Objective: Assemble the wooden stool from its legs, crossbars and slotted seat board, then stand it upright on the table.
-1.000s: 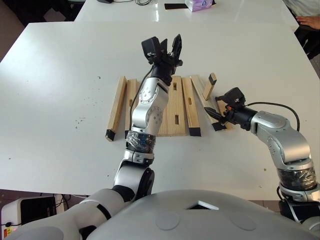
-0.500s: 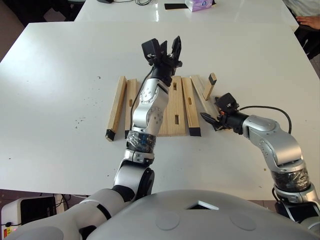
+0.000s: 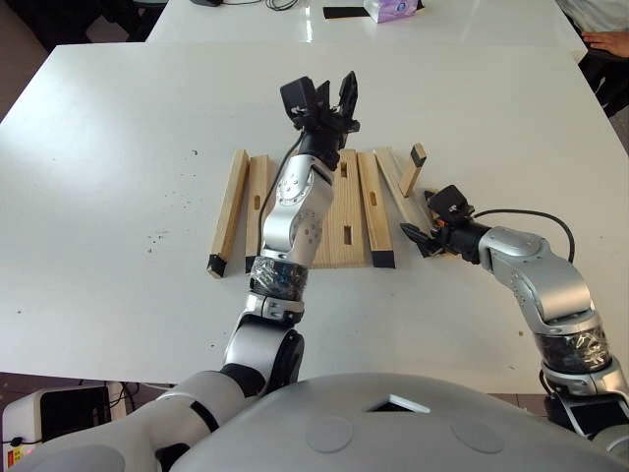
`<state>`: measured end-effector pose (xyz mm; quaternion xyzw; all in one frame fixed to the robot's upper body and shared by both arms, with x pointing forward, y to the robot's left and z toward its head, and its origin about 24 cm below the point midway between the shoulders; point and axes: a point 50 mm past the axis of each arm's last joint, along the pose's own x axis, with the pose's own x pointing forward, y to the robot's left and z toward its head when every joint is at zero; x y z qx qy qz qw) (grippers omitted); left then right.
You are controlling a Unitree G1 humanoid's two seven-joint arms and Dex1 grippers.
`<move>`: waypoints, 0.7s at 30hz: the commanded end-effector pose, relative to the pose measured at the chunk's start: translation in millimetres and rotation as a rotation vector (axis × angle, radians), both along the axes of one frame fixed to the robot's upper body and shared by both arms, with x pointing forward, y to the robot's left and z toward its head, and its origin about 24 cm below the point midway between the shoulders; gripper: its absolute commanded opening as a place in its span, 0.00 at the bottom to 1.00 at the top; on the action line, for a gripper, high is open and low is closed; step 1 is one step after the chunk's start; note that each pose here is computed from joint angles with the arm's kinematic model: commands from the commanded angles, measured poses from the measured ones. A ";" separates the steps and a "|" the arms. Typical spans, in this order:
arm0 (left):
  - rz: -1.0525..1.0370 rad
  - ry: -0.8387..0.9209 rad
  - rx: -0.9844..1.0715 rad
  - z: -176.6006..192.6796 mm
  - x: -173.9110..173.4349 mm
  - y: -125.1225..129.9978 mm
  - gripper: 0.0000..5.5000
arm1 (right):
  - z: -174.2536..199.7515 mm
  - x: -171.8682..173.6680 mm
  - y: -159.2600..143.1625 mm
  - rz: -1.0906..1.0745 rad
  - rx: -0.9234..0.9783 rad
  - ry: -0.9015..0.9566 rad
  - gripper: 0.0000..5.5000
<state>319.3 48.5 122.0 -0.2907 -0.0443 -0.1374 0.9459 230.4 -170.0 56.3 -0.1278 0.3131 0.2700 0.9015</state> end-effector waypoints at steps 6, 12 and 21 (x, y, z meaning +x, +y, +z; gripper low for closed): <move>-0.012 0.062 -0.114 -9.0 -11.5 -19.2 0.45 | 1.5 -14.4 -17.6 0.033 -0.076 0.091 0.46; -0.003 0.060 -0.121 -7.9 -12.0 -18.7 0.45 | 0.0 -14.0 -19.9 0.046 -0.097 0.108 0.38; 0.024 0.051 -0.114 -8.0 -13.2 -11.4 0.45 | 10.7 -9.3 -15.7 0.042 -0.021 0.036 0.38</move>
